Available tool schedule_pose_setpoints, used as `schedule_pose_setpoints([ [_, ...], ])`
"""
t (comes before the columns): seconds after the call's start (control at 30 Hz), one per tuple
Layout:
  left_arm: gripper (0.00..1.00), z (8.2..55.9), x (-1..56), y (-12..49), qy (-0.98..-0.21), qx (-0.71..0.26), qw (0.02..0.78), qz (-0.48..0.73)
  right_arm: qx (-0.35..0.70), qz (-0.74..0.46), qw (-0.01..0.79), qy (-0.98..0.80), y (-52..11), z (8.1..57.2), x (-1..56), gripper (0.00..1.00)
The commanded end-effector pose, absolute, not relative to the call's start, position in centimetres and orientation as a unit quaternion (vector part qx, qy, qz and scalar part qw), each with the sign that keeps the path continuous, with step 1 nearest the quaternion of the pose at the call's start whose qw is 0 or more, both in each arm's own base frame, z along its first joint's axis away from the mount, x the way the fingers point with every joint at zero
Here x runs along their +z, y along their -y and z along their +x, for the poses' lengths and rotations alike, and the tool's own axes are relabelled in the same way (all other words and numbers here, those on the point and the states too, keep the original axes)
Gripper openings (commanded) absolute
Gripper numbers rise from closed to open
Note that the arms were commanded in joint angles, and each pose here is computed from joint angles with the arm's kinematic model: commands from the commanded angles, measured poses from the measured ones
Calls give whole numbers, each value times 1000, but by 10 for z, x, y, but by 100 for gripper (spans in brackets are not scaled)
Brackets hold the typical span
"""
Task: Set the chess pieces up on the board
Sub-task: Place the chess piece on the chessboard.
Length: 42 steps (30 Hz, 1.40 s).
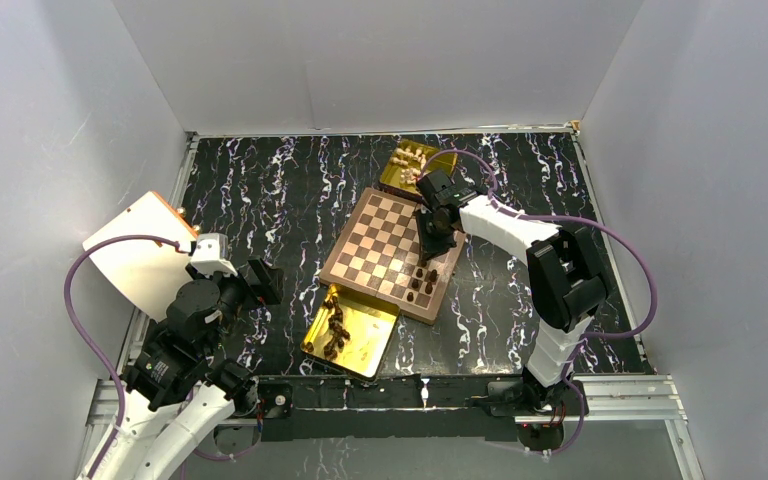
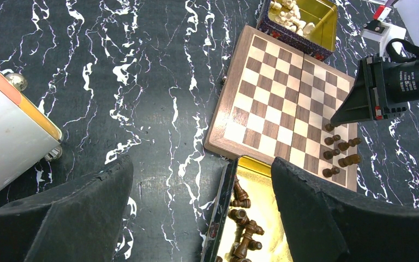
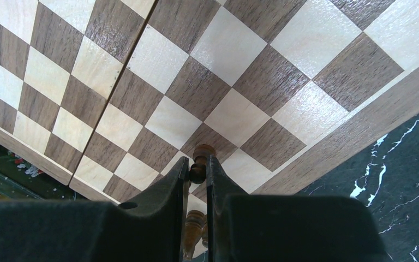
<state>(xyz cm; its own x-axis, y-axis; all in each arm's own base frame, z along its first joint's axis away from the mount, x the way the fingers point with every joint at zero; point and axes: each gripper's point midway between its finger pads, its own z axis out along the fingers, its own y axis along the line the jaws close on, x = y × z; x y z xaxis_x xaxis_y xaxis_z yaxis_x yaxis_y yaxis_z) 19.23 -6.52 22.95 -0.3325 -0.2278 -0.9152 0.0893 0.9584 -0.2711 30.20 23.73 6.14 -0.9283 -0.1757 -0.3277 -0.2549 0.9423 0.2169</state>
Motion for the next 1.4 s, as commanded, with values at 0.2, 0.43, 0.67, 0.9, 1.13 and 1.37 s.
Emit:
schedule_pose_setpoints([
  [0.2, 94, 195, 233, 65, -801, -137, 581, -44, 130, -107, 159, -973, -237, 303, 66, 21],
  [0.43, 94, 195, 232, 66, -802, -137, 580, -44, 134, -108, 156, -973, -238, 301, 66, 27],
  [0.67, 94, 195, 233, 65, -800, -138, 582, -45, 134, -108, 159, -972, -240, 302, 69, 32],
  [0.9, 94, 195, 233, 65, -800, -137, 582, -46, 120, -105, 175, -971, -238, 312, 83, 40],
  [1.13, 94, 195, 233, 65, -801, -136, 581, -46, 118, -106, 195, -968, -239, 316, 107, 44],
  [1.37, 94, 195, 233, 65, -801, -138, 581, -45, 147, -119, 218, -958, -260, 303, 140, 39],
])
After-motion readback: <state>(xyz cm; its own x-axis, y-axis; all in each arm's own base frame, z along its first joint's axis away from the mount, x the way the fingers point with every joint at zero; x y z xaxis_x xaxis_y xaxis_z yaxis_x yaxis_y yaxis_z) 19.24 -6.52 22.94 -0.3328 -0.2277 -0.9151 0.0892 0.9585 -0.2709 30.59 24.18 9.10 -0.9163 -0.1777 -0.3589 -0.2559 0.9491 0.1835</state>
